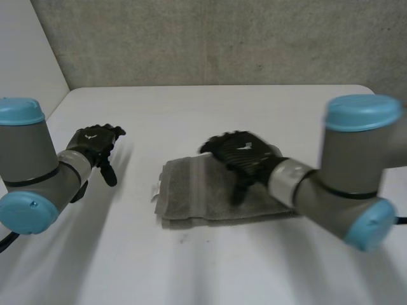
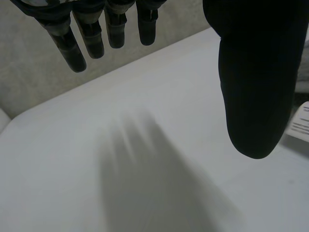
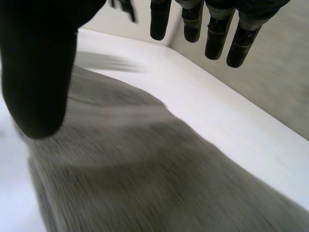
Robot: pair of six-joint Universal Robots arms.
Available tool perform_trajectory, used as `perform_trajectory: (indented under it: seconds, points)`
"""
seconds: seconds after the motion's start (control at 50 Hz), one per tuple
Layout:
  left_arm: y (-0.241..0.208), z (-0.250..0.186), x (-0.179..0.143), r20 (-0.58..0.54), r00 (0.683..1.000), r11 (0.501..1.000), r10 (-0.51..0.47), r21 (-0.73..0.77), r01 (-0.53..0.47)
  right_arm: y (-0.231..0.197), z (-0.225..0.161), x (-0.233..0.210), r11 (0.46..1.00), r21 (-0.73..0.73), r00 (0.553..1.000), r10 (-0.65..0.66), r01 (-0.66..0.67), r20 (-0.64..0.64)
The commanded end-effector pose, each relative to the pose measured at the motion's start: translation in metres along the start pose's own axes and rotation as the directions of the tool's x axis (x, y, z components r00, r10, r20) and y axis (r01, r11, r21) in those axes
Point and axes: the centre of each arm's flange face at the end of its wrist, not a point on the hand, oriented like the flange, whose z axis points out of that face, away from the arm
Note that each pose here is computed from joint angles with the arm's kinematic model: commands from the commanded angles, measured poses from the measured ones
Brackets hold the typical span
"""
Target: Fold the towel.
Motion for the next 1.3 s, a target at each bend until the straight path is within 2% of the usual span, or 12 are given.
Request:
perform_trajectory:
  seconds: [0.02, 0.3, 0.54, 0.62, 0.78, 0.86, 1.0, 1.08, 1.14, 1.18, 1.24, 1.3]
  points:
    - [-0.007, -0.005, 0.017, -0.039, 0.999, 0.999, 0.016, 0.029, -0.015, 0.047, -0.032, 0.055, 0.992, -0.072, 0.979, 0.087, -0.102, -0.184]
    - [-0.003, -0.007, 0.022, -0.053, 0.998, 1.0, 0.018, 0.019, -0.017, 0.107, -0.042, 0.075, 0.983, -0.173, 0.965, 0.02, -0.066, -0.26]
    - [-0.006, -0.011, 0.022, -0.053, 0.999, 1.0, -0.003, 0.021, 0.004, 0.099, -0.036, 0.08, 0.991, -0.079, 0.953, 0.084, -0.111, -0.291]
    - [-0.01, -0.016, 0.021, -0.051, 0.999, 1.0, -0.003, 0.03, 0.004, 0.068, -0.03, 0.092, 0.998, 0.021, 0.945, 0.067, -0.063, -0.319]
    - [-0.015, -0.024, 0.017, -0.042, 0.999, 0.999, -0.007, 0.044, 0.009, -0.006, 0.007, 0.016, 0.984, 0.177, 0.994, 0.047, -0.03, -0.094]
    - [-0.012, -0.027, 0.015, -0.038, 0.999, 0.999, -0.011, 0.034, 0.012, -0.008, 0.027, -0.057, 0.99, 0.139, 0.994, 0.002, -0.017, 0.107]
    - [-0.012, -0.031, 0.013, -0.031, 0.999, 0.999, -0.015, 0.031, 0.016, 0.025, 0.036, -0.109, 0.994, 0.015, 0.954, -0.106, 0.106, 0.28]
    - [-0.015, -0.032, 0.013, -0.032, 0.999, 0.999, -0.023, 0.045, 0.024, 0.02, 0.029, -0.105, 0.989, 0.017, 0.952, -0.145, 0.146, 0.271]
    - [-0.02, -0.032, 0.015, -0.037, 0.998, 0.997, -0.047, 0.06, 0.05, 0.003, 0.022, -0.088, 0.995, 0.057, 0.972, -0.094, 0.083, 0.217]
    - [-0.03, -0.032, 0.019, -0.05, 0.995, 0.992, -0.083, 0.091, 0.087, 0.0, 0.015, -0.036, 0.995, 0.077, 0.995, 0.054, -0.06, 0.078]
    - [-0.038, -0.034, 0.031, -0.088, 0.988, 0.985, -0.126, 0.103, 0.135, -0.006, 0.004, 0.008, 0.975, 0.131, 0.981, 0.188, -0.18, -0.048]
    - [-0.039, -0.038, 0.042, -0.119, 0.982, 0.983, -0.145, 0.098, 0.157, -0.003, 0.003, 0.013, 0.965, 0.13, 0.969, 0.238, -0.228, -0.066]
